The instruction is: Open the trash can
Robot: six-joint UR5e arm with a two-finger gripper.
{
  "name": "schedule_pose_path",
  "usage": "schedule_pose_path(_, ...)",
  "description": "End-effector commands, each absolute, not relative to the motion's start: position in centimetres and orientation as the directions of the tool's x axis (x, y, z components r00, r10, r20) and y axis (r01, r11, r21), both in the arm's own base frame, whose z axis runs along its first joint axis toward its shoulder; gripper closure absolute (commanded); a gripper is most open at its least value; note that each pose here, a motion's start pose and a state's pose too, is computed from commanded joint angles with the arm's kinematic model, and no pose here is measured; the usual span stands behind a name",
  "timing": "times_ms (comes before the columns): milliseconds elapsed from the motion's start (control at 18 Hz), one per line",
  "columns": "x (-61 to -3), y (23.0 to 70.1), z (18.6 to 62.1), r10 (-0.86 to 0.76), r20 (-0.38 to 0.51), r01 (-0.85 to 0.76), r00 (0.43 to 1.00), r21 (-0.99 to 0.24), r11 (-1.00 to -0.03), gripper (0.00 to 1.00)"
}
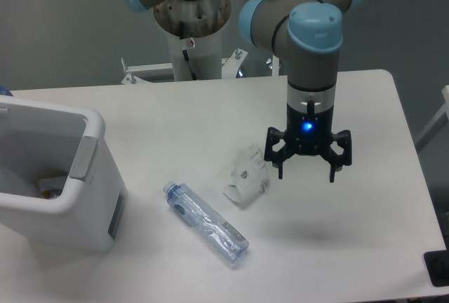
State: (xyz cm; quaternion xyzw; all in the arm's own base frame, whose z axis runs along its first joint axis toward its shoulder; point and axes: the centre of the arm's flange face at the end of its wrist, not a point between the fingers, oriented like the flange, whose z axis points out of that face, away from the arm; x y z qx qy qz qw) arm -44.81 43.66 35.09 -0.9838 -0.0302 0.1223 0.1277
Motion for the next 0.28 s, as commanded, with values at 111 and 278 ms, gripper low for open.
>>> schedule_pose_path(111, -44.41, 43.13, 33.82, 0.057, -0.244, 0.006, 0.968, -0.204, -0.979, 0.00)
schedule_pose_path(278, -44.36, 43.18, 33.81, 0.056, -0.245, 0.005, 0.968, -0.203, -0.979, 0.00)
